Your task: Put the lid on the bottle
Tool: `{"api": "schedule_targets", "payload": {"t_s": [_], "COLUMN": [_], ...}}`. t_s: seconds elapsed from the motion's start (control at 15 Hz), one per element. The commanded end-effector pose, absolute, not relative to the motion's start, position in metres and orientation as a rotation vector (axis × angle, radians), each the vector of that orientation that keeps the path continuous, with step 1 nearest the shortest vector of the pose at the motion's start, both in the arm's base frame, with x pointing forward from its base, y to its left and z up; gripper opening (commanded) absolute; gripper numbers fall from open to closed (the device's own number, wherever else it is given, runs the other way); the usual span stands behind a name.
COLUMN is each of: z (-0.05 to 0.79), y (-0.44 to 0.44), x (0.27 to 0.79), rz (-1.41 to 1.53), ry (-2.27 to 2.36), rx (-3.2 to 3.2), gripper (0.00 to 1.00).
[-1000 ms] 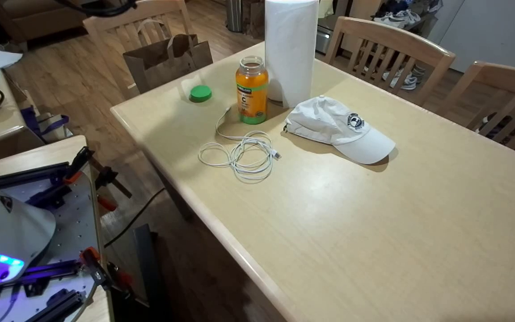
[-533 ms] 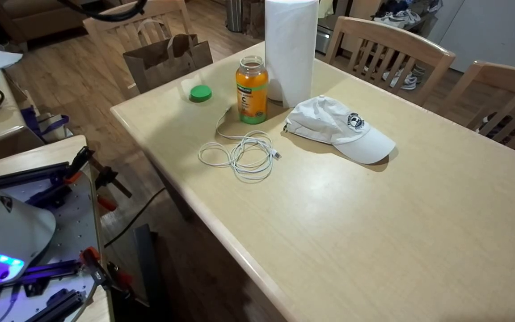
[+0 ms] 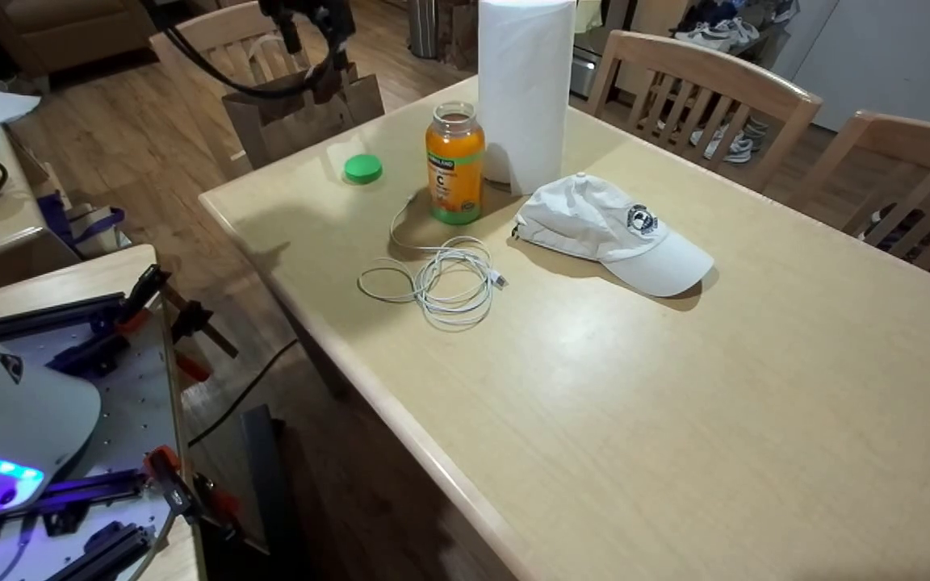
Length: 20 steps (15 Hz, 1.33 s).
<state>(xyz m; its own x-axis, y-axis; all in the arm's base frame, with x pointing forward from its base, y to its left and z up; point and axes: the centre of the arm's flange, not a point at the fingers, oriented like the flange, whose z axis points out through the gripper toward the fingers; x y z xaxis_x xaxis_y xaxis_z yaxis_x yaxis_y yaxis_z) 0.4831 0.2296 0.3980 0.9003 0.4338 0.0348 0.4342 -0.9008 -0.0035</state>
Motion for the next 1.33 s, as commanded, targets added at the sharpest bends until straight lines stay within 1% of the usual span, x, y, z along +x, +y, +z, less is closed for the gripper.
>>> {"api": "schedule_targets", "payload": {"t_s": [0.0, 0.07, 0.13, 0.33, 0.53, 0.93, 1.27], "z": [0.372, 0.375, 0.373, 0.369, 0.339, 0.281, 0.258], "y": [0.244, 0.239, 0.238, 0.239, 0.258, 0.283, 0.296], "x": [0.522, 0.520, 0.507, 0.512, 0.527, 0.543, 0.562], "rz": [-0.031, -0.041, -0.020, -0.019, -0.075, -0.042, -0.130], "ry": [-0.836, -0.818, -0.764, -0.756, -0.644, -0.483, -0.295], "rx": [-3.064, -3.056, -3.068, -3.093, -3.142, -3.251, -3.265], "gripper": [1.00, 1.00, 1.00, 1.00, 1.00, 1.00, 1.00]}}
